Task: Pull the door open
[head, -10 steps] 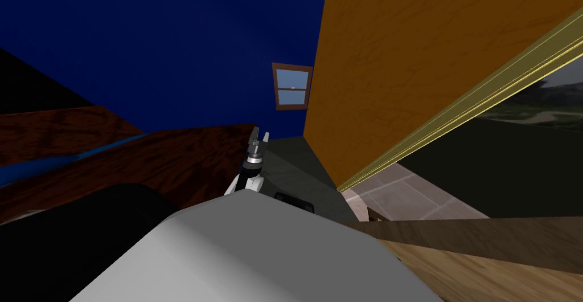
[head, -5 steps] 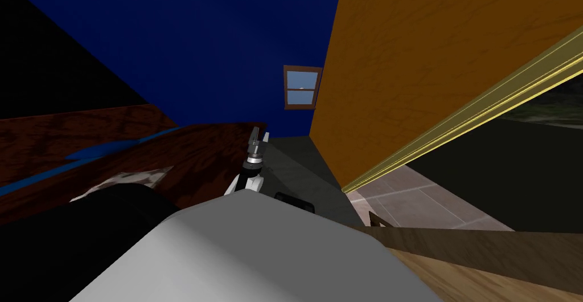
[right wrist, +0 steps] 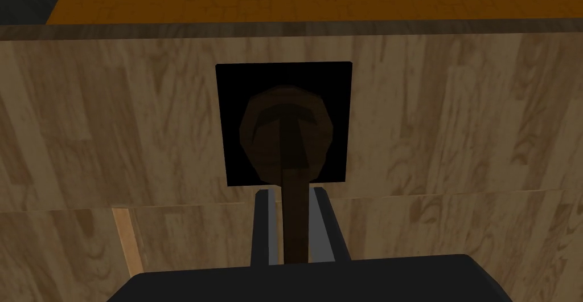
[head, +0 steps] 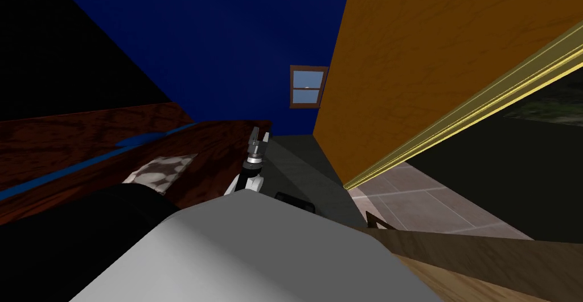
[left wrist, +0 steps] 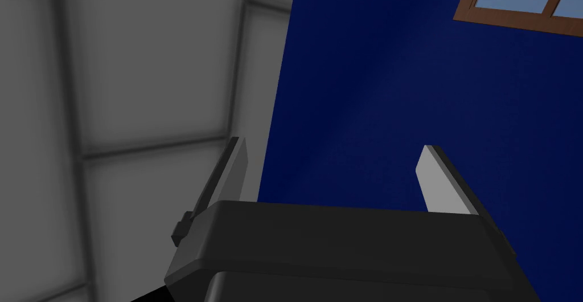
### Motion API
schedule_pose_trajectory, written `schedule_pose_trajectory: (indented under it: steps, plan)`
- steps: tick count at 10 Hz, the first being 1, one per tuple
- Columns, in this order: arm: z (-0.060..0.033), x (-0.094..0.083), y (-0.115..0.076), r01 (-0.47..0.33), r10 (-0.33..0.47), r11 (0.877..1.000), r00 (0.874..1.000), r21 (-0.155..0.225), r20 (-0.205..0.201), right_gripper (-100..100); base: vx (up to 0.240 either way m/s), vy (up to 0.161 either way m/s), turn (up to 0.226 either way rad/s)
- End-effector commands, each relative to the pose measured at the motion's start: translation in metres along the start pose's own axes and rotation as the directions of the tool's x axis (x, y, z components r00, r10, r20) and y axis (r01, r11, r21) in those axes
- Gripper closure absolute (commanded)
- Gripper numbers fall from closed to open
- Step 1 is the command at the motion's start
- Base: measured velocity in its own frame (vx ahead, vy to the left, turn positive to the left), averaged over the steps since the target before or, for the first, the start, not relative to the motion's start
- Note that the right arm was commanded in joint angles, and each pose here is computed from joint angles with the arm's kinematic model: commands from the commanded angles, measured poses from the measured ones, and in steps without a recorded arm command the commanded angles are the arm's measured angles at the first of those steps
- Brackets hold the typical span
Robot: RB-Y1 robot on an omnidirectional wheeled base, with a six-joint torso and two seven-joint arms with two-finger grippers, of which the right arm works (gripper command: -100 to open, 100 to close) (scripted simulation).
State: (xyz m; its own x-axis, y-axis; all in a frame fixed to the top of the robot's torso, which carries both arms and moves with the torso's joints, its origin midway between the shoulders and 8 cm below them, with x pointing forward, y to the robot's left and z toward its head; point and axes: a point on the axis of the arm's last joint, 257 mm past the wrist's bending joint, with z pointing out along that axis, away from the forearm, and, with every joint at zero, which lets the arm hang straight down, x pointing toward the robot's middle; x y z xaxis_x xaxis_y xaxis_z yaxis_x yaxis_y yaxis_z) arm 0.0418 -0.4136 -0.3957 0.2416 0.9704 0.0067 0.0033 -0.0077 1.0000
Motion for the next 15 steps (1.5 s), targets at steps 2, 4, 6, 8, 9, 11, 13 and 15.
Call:
schedule_pose_trajectory:
  steps: [2, 4, 6, 8, 9, 11, 13, 15]
  plan:
    - [-0.0024, 0.001, 0.001, 0.0, 0.0, 1.0, 1.0, -0.002, 0.002, 100, -0.155, 0.03, 0.015]
    - [-0.0124, -0.006, -0.002, -0.007, 0.006, 1.0, 1.0, 0.03, 0.021, 100, 0.132, -0.059, 0.069]
    - [-0.0295, -0.019, -0.004, -0.019, 0.016, 0.997, 0.999, 0.07, 0.051, 100, 0.145, -0.081, 0.07]
    - [-0.0295, -0.019, -0.004, -0.019, 0.016, 0.997, 0.999, 0.07, 0.051, 100, 0.068, -0.04, 0.008]
    - [-0.0399, -0.024, -0.004, -0.029, 0.023, 0.996, 0.997, 0.09, 0.069, 100, 0.017, -0.018, -0.016]
    - [-0.0443, -0.026, -0.004, -0.034, 0.027, 0.995, 0.997, 0.098, 0.076, 100, -0.005, -0.002, -0.02]
    - [-0.0531, -0.03, -0.007, -0.034, 0.023, 0.992, 0.996, 0.124, 0.088, 100, -0.014, 0.001, -0.008]
    - [-0.0576, -0.03, -0.005, -0.053, 0.041, 0.991, 0.994, 0.122, 0.1, 100, -0.001, -0.005, -0.014]
